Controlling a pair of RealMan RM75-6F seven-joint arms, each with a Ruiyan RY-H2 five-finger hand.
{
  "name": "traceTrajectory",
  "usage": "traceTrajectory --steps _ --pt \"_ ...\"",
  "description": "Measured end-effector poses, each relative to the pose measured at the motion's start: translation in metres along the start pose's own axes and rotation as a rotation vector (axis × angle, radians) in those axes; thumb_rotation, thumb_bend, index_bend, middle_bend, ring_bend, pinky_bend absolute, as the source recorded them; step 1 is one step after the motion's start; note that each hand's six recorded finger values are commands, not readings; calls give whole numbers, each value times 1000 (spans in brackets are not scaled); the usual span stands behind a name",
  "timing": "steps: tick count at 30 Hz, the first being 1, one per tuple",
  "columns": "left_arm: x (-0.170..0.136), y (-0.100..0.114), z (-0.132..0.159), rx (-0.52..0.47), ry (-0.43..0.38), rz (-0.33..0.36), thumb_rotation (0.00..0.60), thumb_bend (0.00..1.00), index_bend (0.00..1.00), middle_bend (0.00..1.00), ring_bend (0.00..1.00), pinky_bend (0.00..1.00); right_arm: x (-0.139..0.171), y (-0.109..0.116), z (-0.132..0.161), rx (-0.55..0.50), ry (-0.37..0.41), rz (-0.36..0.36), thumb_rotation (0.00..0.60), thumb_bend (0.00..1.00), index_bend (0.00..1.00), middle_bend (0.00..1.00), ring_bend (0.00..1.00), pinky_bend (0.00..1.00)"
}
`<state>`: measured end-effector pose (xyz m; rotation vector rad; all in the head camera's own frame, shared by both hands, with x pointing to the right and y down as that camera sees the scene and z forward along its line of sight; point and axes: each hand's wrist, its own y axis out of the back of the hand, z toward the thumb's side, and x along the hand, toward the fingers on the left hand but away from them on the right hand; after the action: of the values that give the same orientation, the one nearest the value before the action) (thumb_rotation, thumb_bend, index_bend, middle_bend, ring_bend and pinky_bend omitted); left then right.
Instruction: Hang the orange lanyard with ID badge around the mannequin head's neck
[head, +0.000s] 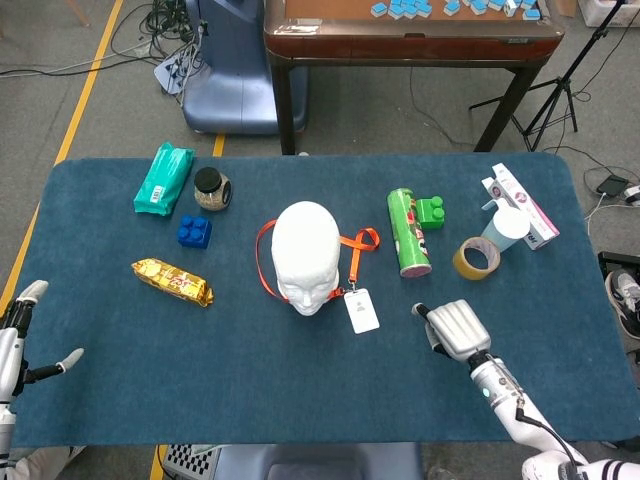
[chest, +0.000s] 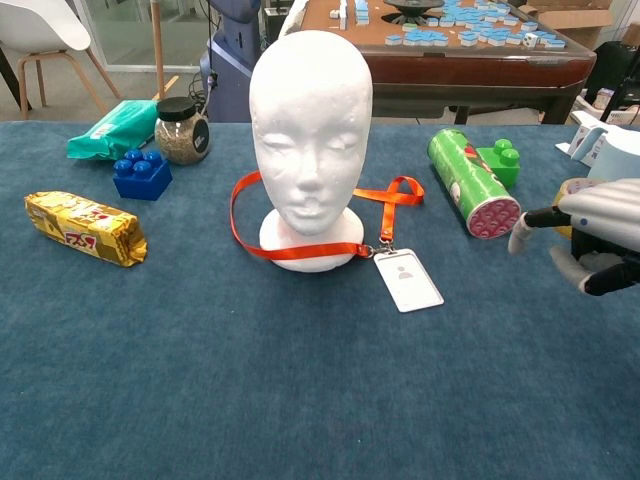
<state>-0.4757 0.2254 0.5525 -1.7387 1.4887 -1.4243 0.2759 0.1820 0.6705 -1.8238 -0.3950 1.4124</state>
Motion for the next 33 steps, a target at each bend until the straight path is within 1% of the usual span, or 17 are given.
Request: traceTrajectory --steps 7,14,21,27,33 --pt "-8 4 1 -31 -2 -11 600 136 101 71 27 113 -34 -5 22 1 -1 7 600 733 303 1000 1000 1000" --pt "-11 9 -3 -34 5 -6 600 136 101 71 27 113 -65 -1 44 14 9 -17 600 733 286 1000 1000 1000" --pt "-15 9 -4 -33 6 -13 600 137 108 71 27 113 -91 -5 65 31 12 -9 600 734 285 1000 1000 1000" --pt "-18 8 -6 -38 8 -22 600 136 114 71 28 113 -110 -11 79 32 8 7 600 731 285 1000 1000 1000" --pt "-20 6 -5 -37 0 -32 600 136 128 71 27 113 -120 -14 89 31 15 14 600 731 285 1000 1000 1000"
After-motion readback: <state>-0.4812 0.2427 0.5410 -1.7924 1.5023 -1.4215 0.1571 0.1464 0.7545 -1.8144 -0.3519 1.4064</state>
